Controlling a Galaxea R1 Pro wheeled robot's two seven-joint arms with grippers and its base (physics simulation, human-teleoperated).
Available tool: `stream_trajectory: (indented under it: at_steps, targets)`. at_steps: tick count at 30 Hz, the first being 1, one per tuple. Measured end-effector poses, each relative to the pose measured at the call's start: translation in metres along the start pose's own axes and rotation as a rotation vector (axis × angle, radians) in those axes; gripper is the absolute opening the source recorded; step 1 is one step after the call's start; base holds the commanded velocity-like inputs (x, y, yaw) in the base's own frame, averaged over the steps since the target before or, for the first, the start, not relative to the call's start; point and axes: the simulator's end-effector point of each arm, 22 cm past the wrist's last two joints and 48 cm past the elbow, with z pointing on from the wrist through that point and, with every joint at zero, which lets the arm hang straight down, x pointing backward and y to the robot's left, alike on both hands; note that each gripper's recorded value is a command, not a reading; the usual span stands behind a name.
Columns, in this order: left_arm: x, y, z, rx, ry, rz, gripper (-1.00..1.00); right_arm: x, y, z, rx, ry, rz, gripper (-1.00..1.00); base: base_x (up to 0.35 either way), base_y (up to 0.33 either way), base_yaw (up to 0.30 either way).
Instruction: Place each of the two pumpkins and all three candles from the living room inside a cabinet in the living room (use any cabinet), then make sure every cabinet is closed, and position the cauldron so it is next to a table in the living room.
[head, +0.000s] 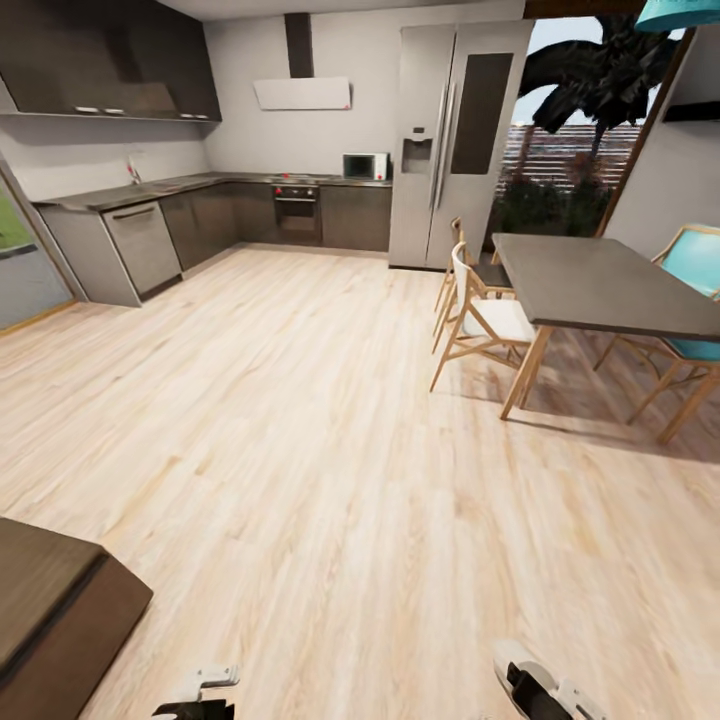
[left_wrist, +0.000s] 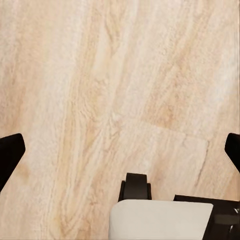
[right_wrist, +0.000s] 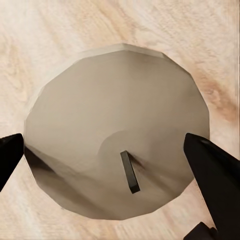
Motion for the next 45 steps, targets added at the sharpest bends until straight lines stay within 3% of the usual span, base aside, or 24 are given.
stream_trajectory:
  at_steps: [34,45]
  targets:
    - [-0.001,-0.0021,-0.0002,-0.001,-0.006,0.0,1.0,-0.0012,-0.0016,0.0003,0.002,0.0,-0.002,-1.0,0.001,0.0,-0.287]
    - [-0.0009,-0.0014,-0.0001,-0.001,-0.005,-0.002,1.0,-0.0015,-0.0017,0.0003,0.002,-0.002,-0.001,-1.0,0.243,0.027,-0.248]
